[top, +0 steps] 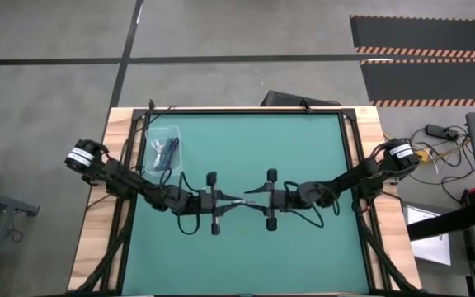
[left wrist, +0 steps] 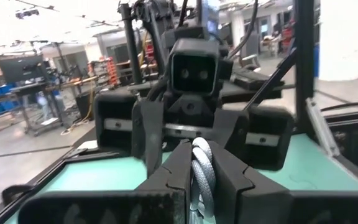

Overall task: Pick and place USB-C Cables
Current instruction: Put the light blue charger cable into the transparent bin

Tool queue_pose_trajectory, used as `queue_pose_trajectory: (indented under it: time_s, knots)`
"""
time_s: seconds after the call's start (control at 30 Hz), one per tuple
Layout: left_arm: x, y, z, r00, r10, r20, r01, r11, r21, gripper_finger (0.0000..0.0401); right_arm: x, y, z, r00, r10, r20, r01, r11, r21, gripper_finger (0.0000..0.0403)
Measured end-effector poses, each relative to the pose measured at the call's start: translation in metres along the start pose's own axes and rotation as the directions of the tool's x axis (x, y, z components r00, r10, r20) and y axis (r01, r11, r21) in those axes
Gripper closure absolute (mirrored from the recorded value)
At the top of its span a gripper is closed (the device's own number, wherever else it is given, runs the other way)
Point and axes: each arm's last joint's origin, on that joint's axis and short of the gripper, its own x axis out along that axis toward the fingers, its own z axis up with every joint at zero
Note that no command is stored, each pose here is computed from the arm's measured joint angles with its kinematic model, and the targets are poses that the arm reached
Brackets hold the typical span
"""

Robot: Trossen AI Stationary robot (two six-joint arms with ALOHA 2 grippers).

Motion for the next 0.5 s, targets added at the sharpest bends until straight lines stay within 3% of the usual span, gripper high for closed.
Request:
queue_pose_trajectory:
  time_s: [0.27, 0.5]
  knots:
    - [-0.008, 0.009, 0.009, 0.988, 0.115, -0.105, -0.109, 0.993, 0.053, 0.0384, -0.008, -0.006, 0.014, 0.998, 0.015, -0.062, -0.015, 1.0, -0.001, 0.0251]
    - [-0.025, 0.026, 0.025, 0.937, 0.288, -0.196, -0.266, 0.955, 0.135, 0.0384, -0.022, -0.014, 0.024, 0.982, 0.008, -0.187, -0.007, 1.0, 0.006, 0.0253]
